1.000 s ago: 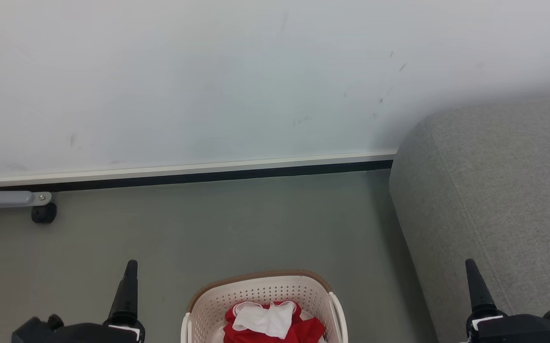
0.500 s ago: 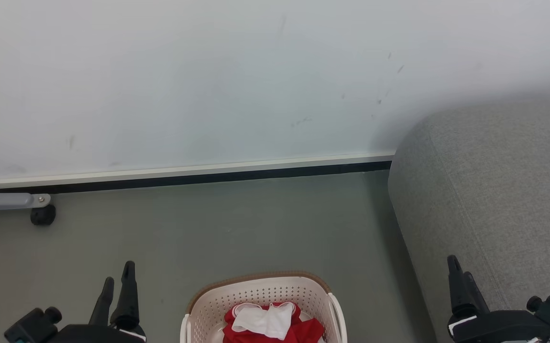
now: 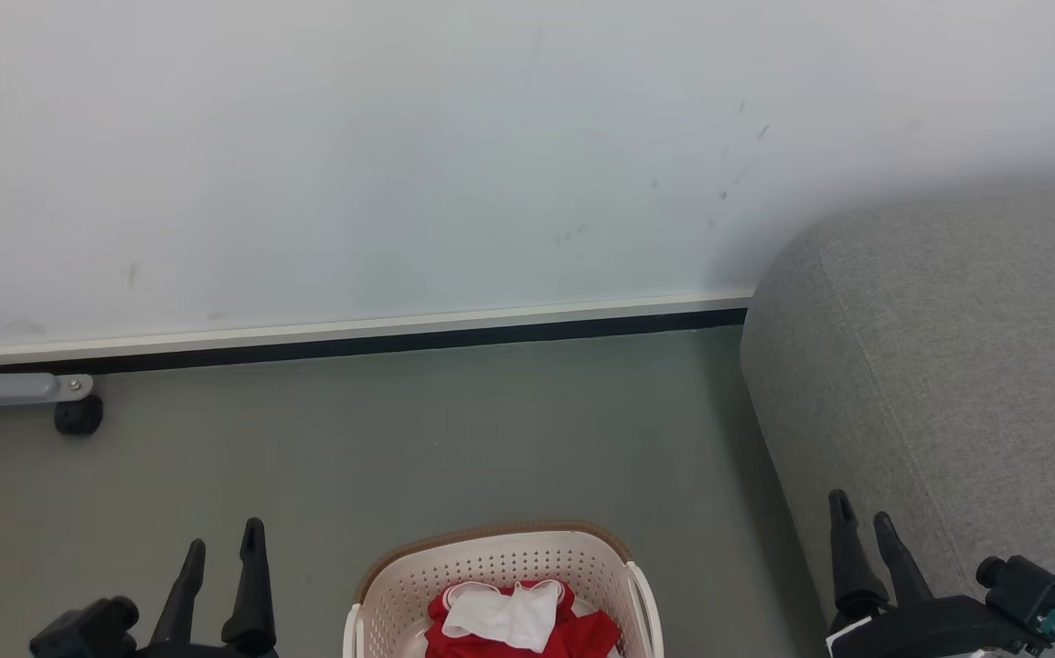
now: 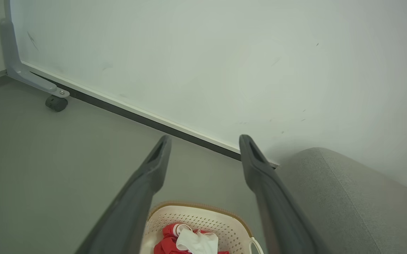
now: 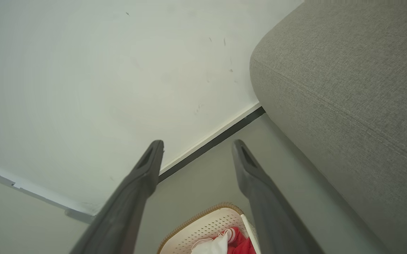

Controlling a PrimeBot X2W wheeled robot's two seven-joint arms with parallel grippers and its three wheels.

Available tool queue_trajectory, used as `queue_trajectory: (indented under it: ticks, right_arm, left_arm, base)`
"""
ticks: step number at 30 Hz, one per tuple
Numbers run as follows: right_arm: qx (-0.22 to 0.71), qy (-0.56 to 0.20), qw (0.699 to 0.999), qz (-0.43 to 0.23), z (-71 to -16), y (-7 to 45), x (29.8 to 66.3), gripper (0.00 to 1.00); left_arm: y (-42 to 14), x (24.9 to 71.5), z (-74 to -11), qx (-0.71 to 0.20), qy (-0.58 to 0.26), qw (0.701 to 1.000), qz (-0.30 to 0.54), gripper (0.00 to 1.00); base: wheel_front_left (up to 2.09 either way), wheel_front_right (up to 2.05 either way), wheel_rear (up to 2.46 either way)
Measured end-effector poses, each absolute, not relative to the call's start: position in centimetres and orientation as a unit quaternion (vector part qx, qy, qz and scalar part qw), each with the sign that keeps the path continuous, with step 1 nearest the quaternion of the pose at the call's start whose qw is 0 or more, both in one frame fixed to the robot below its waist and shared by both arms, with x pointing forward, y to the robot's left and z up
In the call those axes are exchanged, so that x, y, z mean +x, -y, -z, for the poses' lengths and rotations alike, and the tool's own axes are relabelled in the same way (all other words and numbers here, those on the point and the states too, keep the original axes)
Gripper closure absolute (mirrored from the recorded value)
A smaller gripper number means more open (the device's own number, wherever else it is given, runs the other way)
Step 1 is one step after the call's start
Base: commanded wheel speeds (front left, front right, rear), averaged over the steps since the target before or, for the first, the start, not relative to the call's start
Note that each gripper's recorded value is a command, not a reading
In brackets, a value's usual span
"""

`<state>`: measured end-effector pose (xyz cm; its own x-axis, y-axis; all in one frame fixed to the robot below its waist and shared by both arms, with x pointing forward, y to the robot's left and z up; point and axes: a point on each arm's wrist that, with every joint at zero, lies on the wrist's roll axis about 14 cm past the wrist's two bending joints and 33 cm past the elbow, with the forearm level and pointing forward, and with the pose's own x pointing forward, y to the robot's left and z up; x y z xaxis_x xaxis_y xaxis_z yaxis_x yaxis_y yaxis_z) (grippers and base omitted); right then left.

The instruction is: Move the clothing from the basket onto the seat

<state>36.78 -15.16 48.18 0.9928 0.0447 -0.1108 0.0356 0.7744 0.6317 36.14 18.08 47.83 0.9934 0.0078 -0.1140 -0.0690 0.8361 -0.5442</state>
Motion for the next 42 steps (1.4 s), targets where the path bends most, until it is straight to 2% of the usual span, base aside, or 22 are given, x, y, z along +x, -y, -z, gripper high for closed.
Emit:
queue_trajectory:
  ticks: [24,36,42]
  right_arm:
    - [0.16,-0.003,0.986,-0.048,-50.3,13.0,36.3,0.0]
    - [0.079,0.032,0.994,-0.071,-51.2,11.8,35.7,0.0]
    - [0.074,0.034,0.994,-0.074,-51.3,11.6,35.7,0.0]
  left_arm:
    - [-17.9,35.5,-49.5,-0.094,-0.001,0.996,-0.005,0.0]
    - [-17.2,35.2,-50.2,-0.018,0.026,0.999,0.012,0.0]
    - [-17.1,34.8,-49.8,-0.004,0.022,1.0,0.013,0.0]
  base:
    - [0.0,0.0,0.0]
    - [0.0,0.0,0.0]
    - [0.0,0.0,0.0]
